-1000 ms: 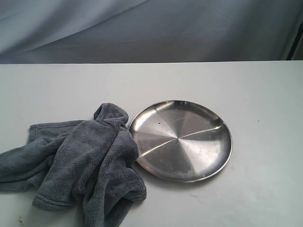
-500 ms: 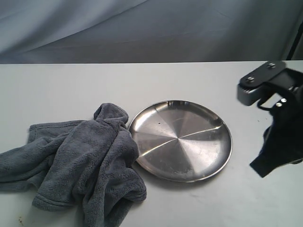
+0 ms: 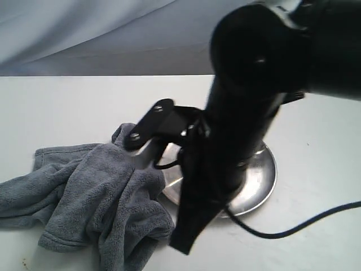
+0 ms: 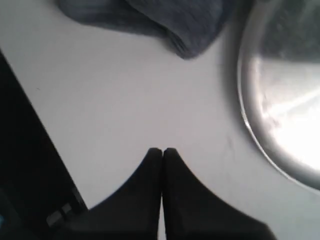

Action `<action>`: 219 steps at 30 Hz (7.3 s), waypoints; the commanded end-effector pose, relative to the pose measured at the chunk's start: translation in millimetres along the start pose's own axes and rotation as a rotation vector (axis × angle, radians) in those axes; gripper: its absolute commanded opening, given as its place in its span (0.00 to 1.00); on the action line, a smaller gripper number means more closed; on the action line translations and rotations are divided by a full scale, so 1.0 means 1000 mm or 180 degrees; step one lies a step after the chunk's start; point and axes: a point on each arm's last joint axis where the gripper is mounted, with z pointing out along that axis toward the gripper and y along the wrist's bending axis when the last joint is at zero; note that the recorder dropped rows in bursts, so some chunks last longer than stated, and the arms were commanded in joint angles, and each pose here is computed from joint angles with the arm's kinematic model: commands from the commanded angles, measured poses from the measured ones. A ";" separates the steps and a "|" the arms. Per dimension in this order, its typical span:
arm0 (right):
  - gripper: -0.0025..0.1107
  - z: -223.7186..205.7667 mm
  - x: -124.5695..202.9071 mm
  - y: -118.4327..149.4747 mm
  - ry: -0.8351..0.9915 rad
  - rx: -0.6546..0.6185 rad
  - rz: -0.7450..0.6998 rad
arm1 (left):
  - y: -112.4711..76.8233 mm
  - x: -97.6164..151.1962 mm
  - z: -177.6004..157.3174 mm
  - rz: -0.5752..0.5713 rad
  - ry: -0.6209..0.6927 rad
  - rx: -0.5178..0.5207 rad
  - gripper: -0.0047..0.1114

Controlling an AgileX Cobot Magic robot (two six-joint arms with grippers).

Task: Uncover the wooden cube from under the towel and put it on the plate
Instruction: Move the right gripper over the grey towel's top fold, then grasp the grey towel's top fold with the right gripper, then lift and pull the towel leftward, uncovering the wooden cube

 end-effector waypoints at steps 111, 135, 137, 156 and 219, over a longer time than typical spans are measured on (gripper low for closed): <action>0.64 0.065 -0.086 -0.057 0.0031 0.0422 0.1804 | 0.000 0.000 0.000 -0.0021 -0.0036 -0.0001 0.04; 0.11 0.110 -0.100 -0.059 -0.0053 0.0173 0.1997 | 0.000 0.000 0.000 -0.0026 -0.0036 -0.0001 0.04; 0.02 0.108 -0.100 -0.059 -0.0065 0.0172 0.1967 | 0.000 0.000 0.000 -0.0026 -0.0036 -0.0001 0.04; 0.02 0.021 -0.103 -0.040 -0.0917 -0.0187 0.1627 | 0.000 0.000 0.000 -0.0021 -0.0036 -0.0001 0.04; 0.83 0.029 -0.164 -0.047 -0.2922 -0.0017 0.0229 | 0.000 0.000 0.000 -0.0035 -0.0036 -0.0001 0.04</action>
